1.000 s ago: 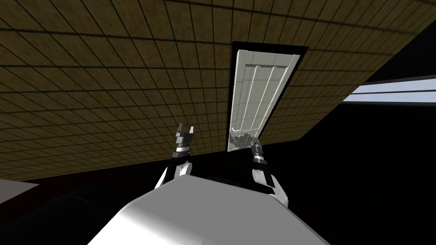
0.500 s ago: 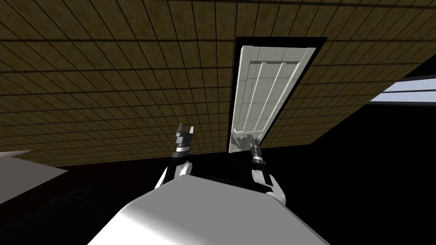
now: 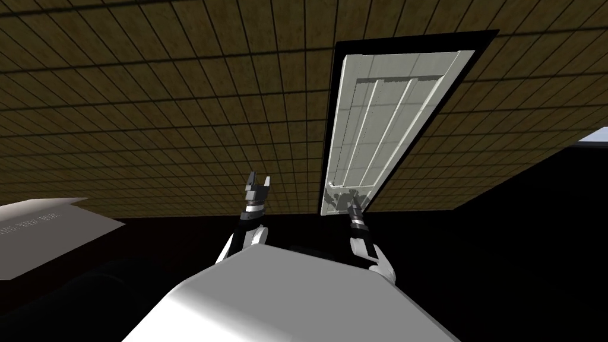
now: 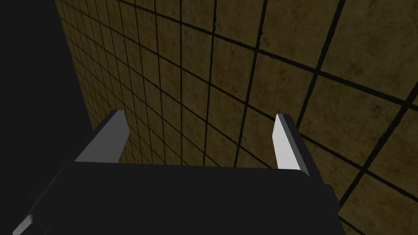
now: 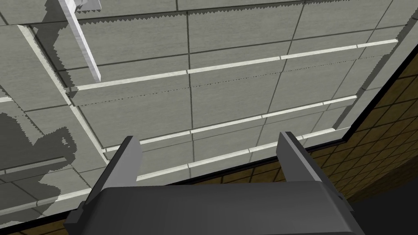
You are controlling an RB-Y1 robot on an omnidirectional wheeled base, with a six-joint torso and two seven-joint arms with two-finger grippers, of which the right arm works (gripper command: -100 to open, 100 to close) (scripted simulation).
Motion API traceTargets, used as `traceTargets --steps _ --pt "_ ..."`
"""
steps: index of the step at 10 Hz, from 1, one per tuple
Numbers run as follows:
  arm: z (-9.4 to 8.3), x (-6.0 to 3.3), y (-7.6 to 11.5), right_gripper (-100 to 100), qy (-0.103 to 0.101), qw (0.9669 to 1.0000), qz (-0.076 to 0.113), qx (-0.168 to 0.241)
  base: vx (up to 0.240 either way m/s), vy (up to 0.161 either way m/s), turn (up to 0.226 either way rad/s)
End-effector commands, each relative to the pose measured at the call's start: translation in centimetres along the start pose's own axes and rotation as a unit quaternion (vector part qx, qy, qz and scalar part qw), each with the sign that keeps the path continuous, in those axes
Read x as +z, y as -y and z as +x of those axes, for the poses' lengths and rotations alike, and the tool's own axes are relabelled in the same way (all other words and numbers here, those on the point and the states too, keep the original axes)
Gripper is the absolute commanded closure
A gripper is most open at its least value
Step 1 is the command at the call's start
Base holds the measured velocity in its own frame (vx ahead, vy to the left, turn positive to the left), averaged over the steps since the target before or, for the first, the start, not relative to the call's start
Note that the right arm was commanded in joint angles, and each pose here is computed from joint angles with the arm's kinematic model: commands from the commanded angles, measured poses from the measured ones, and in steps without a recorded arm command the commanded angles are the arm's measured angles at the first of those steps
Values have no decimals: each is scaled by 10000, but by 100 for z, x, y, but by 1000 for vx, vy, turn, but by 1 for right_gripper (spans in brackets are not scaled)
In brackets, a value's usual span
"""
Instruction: Pull the door open
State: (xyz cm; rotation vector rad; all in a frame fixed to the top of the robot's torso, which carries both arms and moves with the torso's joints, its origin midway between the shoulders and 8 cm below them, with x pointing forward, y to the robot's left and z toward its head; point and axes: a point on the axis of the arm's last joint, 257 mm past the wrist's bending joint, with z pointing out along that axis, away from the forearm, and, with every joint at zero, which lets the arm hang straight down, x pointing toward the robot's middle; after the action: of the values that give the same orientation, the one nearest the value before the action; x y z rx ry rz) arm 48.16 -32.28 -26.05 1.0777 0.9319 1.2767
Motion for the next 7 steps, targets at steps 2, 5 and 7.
traceTargets --steps 2,5,7 --pt "-24 -34 178 -100 11 9999 160 -21 31 -34 103" --pt "-55 -74 371 -100 21 9994 342 -47 60 -51 147" --pt "-69 -92 456 -100 25 9991 423 -61 42 -42 66"
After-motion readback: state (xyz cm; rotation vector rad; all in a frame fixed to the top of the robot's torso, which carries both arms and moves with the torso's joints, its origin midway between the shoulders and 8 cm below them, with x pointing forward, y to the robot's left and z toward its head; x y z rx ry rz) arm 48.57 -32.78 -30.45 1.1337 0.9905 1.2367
